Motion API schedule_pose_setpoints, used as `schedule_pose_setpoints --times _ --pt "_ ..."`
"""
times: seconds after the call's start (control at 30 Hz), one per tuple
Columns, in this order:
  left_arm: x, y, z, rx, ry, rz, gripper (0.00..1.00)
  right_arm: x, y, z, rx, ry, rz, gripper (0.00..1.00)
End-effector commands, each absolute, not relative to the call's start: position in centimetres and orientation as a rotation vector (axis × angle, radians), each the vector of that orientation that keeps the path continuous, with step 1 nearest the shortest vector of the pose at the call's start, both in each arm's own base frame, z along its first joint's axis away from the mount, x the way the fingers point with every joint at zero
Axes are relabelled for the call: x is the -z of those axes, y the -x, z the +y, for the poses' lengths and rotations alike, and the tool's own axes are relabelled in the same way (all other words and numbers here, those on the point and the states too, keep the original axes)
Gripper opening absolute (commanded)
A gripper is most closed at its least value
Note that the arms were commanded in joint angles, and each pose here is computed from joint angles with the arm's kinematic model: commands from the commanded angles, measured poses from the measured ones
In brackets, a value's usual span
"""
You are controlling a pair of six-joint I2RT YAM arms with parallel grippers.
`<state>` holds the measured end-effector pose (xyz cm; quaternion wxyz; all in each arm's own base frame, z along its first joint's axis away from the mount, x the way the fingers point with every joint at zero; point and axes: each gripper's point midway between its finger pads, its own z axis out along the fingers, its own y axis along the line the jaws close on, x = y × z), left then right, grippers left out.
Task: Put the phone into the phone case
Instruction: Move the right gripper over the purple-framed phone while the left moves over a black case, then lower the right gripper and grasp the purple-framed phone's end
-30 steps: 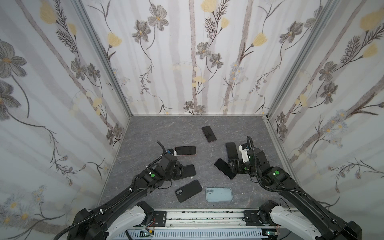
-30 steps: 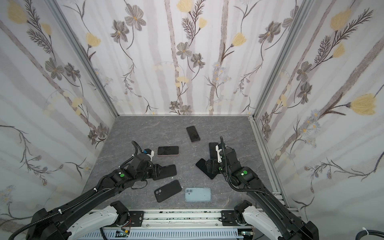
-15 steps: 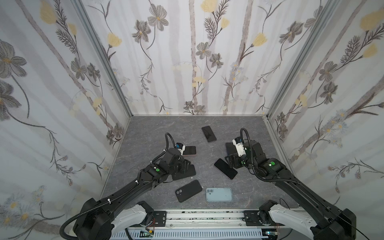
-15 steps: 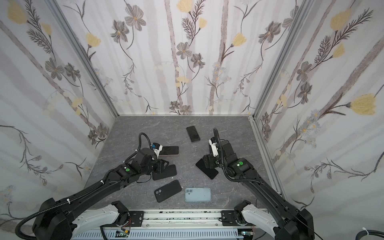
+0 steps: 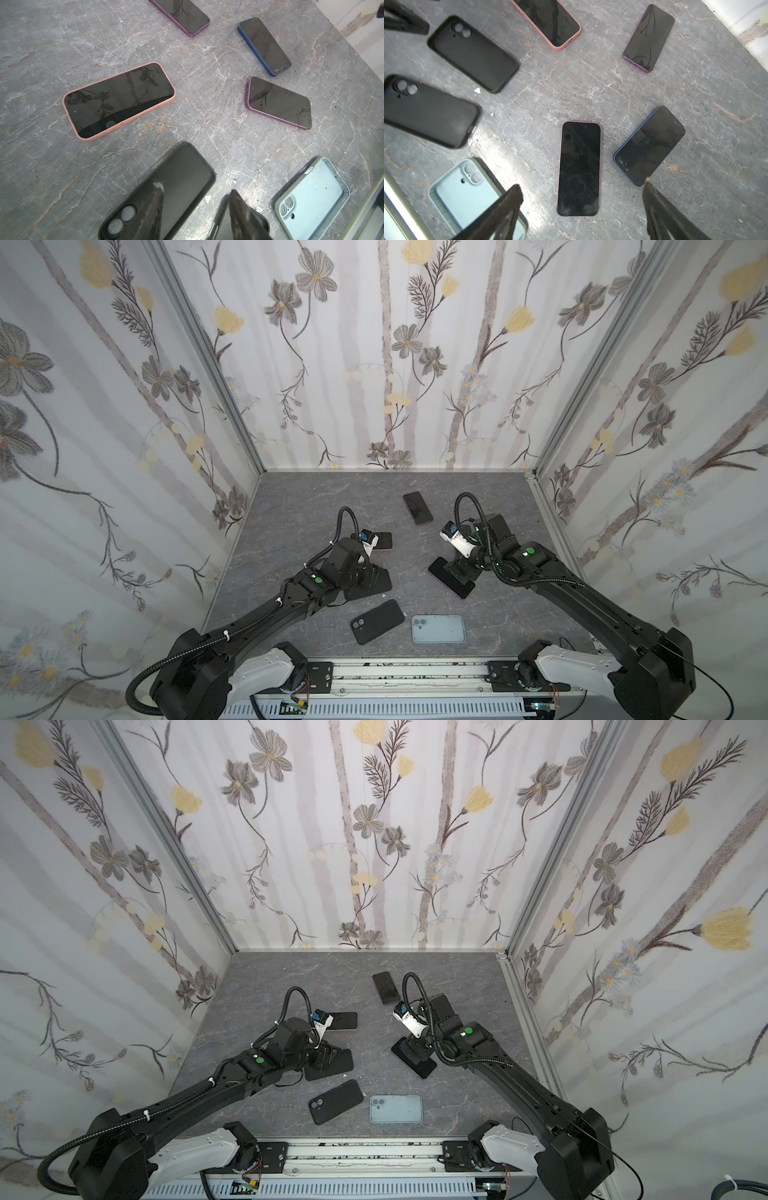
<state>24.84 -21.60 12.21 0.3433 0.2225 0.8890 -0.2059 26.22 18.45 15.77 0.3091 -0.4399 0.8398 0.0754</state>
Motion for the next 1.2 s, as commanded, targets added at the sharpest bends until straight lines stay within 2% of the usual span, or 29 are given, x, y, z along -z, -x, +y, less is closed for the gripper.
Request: schedule_pose_setpoints --times 0.0,0.47,1.17 --pt "-12.7 -25.0 -22.5 0.563 -0.648 2.25 0.52 -14.0 -25.7 17.6 -0.115 1.325 2.207 0.9" --pt "-11.9 -24.3 -22.7 0.579 -0.722 2.245 0.65 -8.6 -26.7 18.2 -0.163 1.26 2.405 0.89" --pt "-10.4 -24.3 -21.9 0.495 -0.764 2.285 0.69 -3.9 -28.1 17.6 -0.162 1.199 2.542 0.9"
